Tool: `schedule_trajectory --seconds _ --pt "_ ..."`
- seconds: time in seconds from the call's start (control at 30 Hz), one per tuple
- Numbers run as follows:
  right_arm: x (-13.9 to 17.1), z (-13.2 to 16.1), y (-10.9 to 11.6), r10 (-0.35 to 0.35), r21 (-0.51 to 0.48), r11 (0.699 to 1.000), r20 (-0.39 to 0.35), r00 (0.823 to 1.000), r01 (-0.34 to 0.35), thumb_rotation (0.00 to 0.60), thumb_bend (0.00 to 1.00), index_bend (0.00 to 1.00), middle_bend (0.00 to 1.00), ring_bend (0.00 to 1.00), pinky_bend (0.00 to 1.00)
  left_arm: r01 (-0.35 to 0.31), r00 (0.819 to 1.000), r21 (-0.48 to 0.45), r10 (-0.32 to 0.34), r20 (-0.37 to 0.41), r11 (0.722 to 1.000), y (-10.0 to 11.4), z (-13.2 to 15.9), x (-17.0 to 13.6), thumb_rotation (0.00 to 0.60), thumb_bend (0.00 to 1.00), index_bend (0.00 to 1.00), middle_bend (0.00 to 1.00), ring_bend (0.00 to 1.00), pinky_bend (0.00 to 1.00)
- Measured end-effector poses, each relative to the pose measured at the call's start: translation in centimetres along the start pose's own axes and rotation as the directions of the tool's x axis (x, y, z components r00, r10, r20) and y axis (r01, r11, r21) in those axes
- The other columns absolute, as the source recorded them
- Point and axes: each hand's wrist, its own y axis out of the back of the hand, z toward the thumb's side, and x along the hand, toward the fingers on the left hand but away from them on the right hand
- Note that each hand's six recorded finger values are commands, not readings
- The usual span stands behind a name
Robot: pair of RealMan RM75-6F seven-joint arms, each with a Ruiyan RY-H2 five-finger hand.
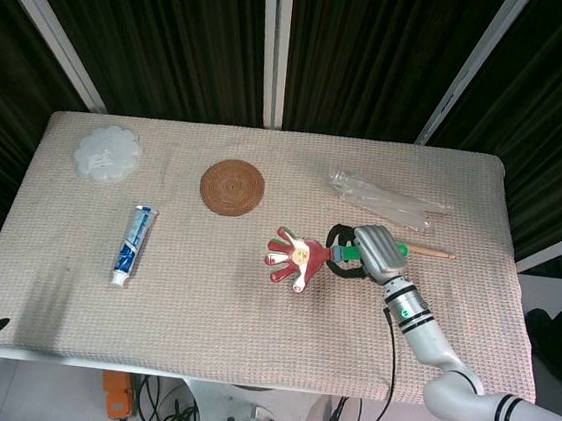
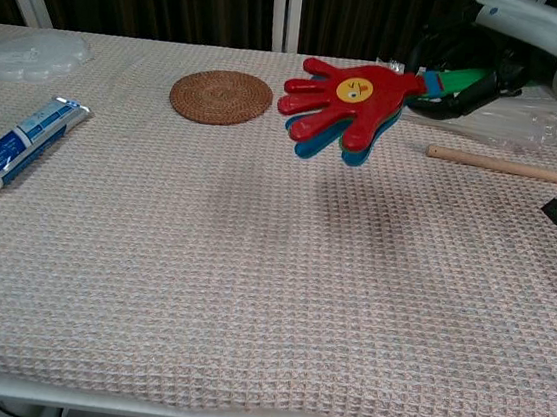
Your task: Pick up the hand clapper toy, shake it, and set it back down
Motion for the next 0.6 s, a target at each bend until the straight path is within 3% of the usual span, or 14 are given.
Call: schedule_trajectory --seconds 0.1,0.2,0.43,0.53,0.6 --pt "-0.3 -0.2 -2.0 0.029 0.013 0.999 0.024 0.999 -0.029 0.6 0.58 1.0 0.93 0.95 1.0 0.001 1.0 0.001 -0.001 0.001 1.0 0.0 0.0 0.0 0.6 0.09 0.04 0.03 0.0 0.03" --pt "-0.6 -0.3 -3.8 0.04 -0.043 0.998 0.043 0.998 -0.038 0.6 0.58 1.0 0.93 0.95 1.0 0.0 1.0 0.001 0.0 -0.001 1.0 0.0 0.0 -0.1 0.6 0.09 0.04 0.03 0.0 0.03" --pt "-1.3 0.1 -5.9 -0.027 -0.216 0.976 0.047 0.999 0.037 0.6 0.52 0.99 0.93 0.95 1.0 -0.006 1.0 0.001 0.006 -0.002 1.0 0.1 -0.1 -0.1 0.6 0.09 0.04 0.03 0.0 0.03" --pt "-1.5 -0.3 -6.4 -0.056 -0.264 0.962 0.051 0.997 0.068 0.6 0.43 0.93 0.88 0.89 1.0 -0.006 1.0 0.0 0.006 -0.004 1.0 0.1 -0.2 -0.1 0.6 0.1 0.04 0.03 0.0 0.03" --pt "-1.5 -0.8 -6.9 -0.051 -0.265 0.962 0.056 0.997 0.064 0.6 0.31 0.77 0.76 0.75 0.98 -0.005 1.0 0.0 0.005 -0.006 1.0 0.1 -0.3 -0.2 0.6 0.09 0.04 0.03 0.0 0.03"
